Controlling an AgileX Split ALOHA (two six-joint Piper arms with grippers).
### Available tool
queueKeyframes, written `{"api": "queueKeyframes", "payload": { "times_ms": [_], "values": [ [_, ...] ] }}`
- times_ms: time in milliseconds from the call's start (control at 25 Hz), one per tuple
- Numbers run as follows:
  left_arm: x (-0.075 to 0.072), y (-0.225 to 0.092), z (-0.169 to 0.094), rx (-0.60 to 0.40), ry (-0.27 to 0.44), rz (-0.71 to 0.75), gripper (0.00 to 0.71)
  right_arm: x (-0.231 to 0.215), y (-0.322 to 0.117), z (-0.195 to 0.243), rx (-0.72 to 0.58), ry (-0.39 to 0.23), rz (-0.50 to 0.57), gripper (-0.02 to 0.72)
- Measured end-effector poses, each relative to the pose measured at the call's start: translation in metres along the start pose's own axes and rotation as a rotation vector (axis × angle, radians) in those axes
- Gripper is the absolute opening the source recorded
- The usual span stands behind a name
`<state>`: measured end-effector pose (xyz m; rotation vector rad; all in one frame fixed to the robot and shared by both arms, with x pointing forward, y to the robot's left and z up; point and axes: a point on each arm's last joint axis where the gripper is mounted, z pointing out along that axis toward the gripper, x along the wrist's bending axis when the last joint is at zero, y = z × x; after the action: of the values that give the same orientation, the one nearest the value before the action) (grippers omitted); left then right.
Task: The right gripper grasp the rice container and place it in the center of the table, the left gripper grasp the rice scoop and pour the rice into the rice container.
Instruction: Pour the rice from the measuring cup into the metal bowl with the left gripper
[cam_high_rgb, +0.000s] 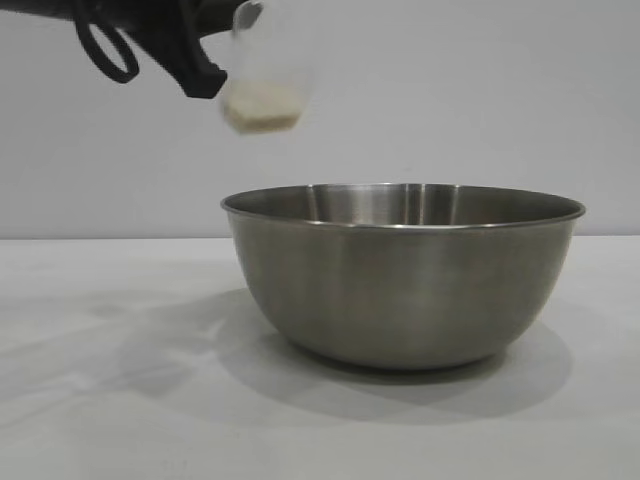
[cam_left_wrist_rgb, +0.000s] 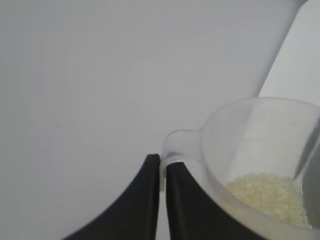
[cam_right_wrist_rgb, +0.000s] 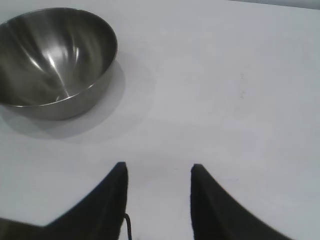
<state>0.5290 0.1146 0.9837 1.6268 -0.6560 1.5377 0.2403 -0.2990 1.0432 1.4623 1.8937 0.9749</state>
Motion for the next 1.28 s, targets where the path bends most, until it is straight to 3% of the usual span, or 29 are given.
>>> {"api": "queueKeyframes", "payload": {
  "times_ms": [400, 520, 840, 1280],
  "values": [
    [-0.003, 0.006, 0.012, -0.160, -0.157, 0.480, 0.000, 0.000, 0.000, 0.000, 0.000, 0.000, 0.000, 0.286],
    [-0.001, 0.006, 0.016, -0.194, -0.173, 0.577, 0.000, 0.000, 0.000, 0.000, 0.000, 0.000, 0.000, 0.286],
    [0.009, 0.008, 0.025, -0.296, -0.193, 0.769, 0.000, 0.000, 0.000, 0.000, 0.000, 0.000, 0.000, 0.286],
    [0.002, 0.009, 0.024, -0.390, -0.285, 0.938, 0.000, 0.000, 0.000, 0.000, 0.000, 0.000, 0.000, 0.286]
  ]
}}
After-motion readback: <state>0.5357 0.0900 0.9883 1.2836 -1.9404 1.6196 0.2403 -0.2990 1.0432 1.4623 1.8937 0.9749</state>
